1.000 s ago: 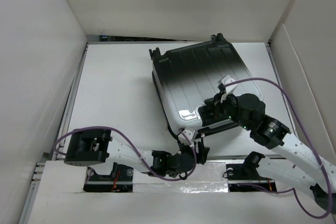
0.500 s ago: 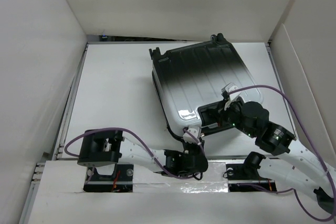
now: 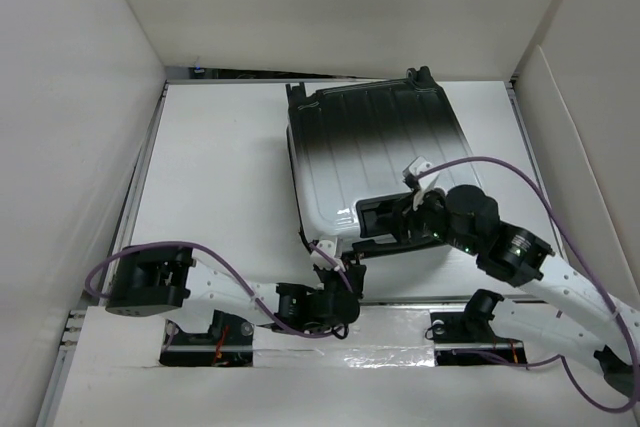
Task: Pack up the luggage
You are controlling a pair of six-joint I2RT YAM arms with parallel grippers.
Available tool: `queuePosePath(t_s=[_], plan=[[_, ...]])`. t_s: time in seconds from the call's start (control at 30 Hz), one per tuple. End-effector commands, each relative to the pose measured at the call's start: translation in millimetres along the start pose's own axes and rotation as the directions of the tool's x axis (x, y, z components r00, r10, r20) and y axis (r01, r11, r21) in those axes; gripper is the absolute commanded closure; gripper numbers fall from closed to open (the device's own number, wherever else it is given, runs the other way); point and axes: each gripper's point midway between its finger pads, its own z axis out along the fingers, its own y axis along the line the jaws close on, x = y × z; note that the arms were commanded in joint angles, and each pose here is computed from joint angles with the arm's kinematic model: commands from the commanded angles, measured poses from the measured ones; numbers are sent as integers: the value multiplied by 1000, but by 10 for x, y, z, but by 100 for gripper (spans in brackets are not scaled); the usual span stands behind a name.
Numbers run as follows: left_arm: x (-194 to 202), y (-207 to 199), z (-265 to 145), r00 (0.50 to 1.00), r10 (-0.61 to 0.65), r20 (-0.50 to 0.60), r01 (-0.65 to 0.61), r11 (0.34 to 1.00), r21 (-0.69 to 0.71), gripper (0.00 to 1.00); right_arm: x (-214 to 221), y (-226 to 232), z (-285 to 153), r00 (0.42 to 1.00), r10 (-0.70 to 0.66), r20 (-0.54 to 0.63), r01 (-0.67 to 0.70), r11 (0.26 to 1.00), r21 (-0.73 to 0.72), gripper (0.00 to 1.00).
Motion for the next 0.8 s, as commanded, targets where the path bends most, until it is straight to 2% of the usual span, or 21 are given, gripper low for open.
queuePosePath(t_s=[0.0, 0.17, 0.43, 0.6, 0.73, 0.77], plan=[[32, 308, -5, 996, 85, -2, -85, 994, -62, 100, 209, 246, 69, 986, -109, -124, 92, 987, -133, 46], [-38, 418, -57, 995, 104, 5, -103, 992, -73, 100, 187, 422, 100, 976, -157, -148, 128, 975, -184, 42], [-201, 657, -181, 993, 119, 26, -117, 990, -84, 100, 222, 429, 97, 967, -167, -194, 131, 974, -184, 27], [-235, 764, -211, 993, 116, 35, -112, 989, -101, 100, 474, 585, 332, 924, -237, -299, 160, 952, -261, 26], [-279, 889, -232, 992, 118, 41, -112, 985, -128, 100, 590, 578, 541, 892, -275, -358, 190, 949, -253, 26], [-279, 902, -238, 993, 115, 40, -109, 986, -128, 100, 618, 577, 577, 885, -287, -368, 204, 947, -247, 30]])
